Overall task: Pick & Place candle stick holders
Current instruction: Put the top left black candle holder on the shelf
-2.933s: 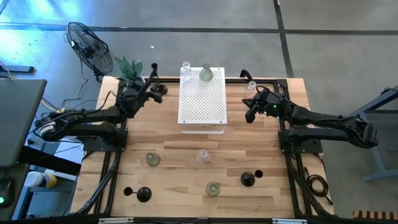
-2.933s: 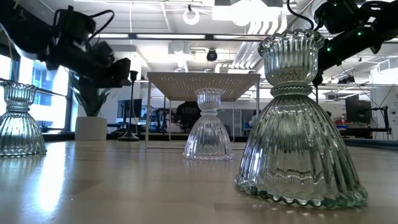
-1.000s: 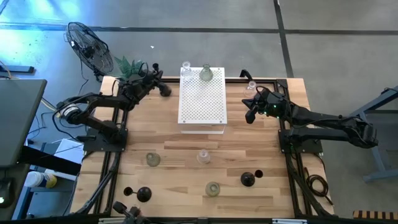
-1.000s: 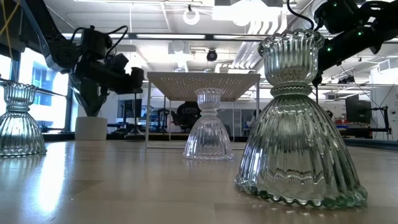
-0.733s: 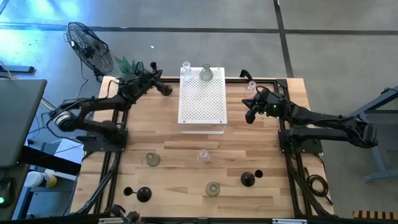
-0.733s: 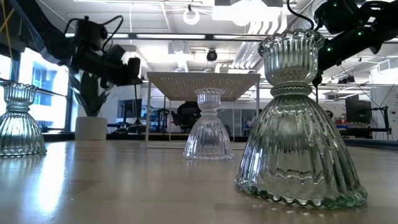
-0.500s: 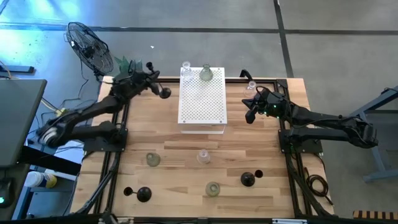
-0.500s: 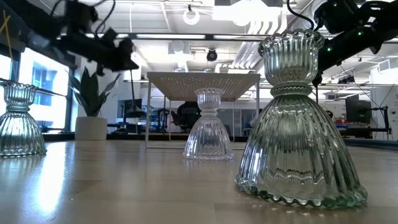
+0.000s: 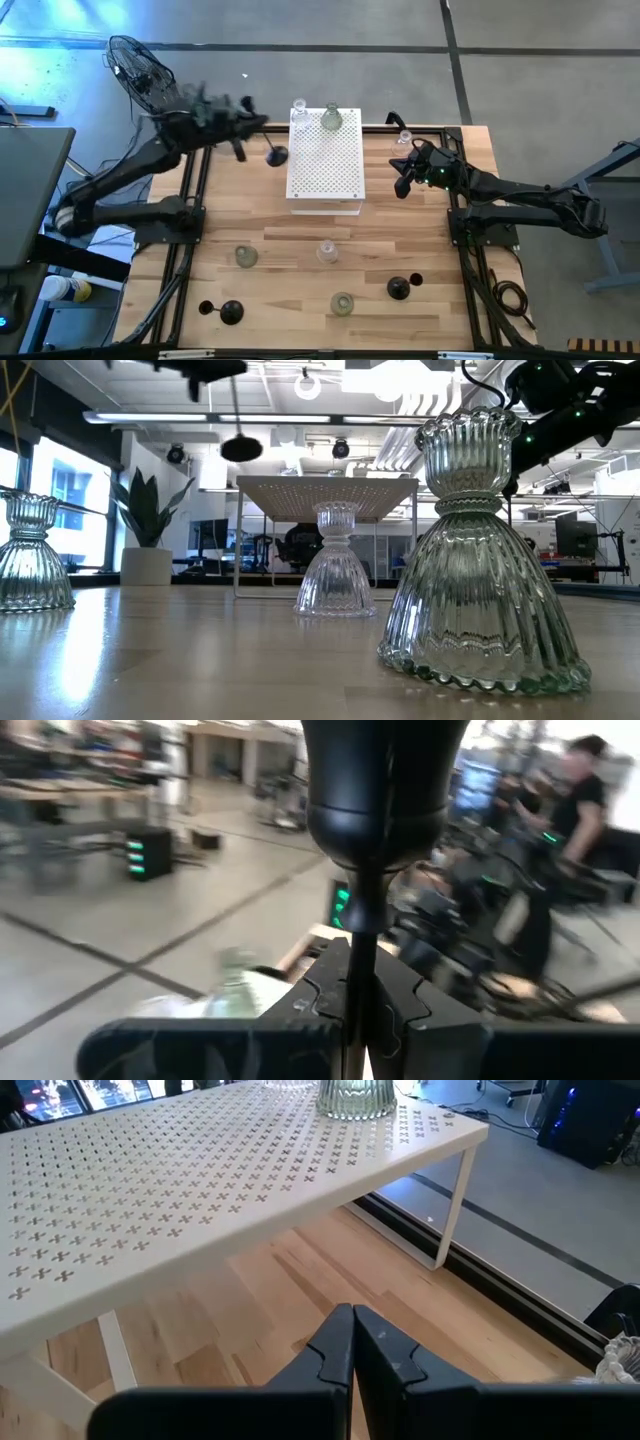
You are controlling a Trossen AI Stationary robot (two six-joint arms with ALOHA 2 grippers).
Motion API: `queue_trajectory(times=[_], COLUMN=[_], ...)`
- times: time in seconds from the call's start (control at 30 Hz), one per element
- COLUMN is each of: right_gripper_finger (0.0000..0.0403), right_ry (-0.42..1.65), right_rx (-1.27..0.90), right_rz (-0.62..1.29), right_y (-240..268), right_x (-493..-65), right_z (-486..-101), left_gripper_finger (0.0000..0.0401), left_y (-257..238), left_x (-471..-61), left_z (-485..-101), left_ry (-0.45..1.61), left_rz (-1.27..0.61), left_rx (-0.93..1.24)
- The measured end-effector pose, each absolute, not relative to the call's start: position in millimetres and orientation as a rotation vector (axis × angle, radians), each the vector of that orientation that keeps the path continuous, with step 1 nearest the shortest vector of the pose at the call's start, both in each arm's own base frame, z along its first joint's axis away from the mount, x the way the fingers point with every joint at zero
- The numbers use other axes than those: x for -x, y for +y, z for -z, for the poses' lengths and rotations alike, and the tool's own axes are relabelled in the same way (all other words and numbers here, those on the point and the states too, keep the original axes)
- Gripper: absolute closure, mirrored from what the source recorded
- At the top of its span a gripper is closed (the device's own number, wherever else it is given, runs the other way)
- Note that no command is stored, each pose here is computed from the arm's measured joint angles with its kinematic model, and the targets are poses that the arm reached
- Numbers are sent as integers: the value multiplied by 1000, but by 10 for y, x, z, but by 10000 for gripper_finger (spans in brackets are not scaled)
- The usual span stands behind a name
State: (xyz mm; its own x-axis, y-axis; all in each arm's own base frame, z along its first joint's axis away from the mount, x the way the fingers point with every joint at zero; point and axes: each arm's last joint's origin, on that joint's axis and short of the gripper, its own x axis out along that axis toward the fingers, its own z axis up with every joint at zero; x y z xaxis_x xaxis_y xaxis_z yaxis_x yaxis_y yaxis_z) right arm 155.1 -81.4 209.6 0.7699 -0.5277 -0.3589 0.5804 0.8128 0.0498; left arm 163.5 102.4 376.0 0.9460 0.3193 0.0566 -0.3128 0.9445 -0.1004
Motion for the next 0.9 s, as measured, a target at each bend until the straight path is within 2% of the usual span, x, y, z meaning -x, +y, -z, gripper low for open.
queue_trajectory(times=[0.27,0.47,0.67,0.9], right_gripper_finger=[403,402,402,403], right_ry=[323,320,320,322], right_rx=[-160,-170,-172,-166], right_rz=[597,586,577,574], right_y=[-815,-812,-810,-809], right_x=[-1557,-1559,-1561,-1561], right_z=[-2111,-2112,-2112,-2112], left_gripper_finger=[392,392,392,391], left_y=[1218,1438,1571,1627], left_x=[-2447,-2855,-3100,-3185], left_z=[-3573,-3587,-3590,-3476], left_ry=[3,10,35,70], left_rz=[-229,-220,-232,-257], left_rx=[51,16,-21,-32])
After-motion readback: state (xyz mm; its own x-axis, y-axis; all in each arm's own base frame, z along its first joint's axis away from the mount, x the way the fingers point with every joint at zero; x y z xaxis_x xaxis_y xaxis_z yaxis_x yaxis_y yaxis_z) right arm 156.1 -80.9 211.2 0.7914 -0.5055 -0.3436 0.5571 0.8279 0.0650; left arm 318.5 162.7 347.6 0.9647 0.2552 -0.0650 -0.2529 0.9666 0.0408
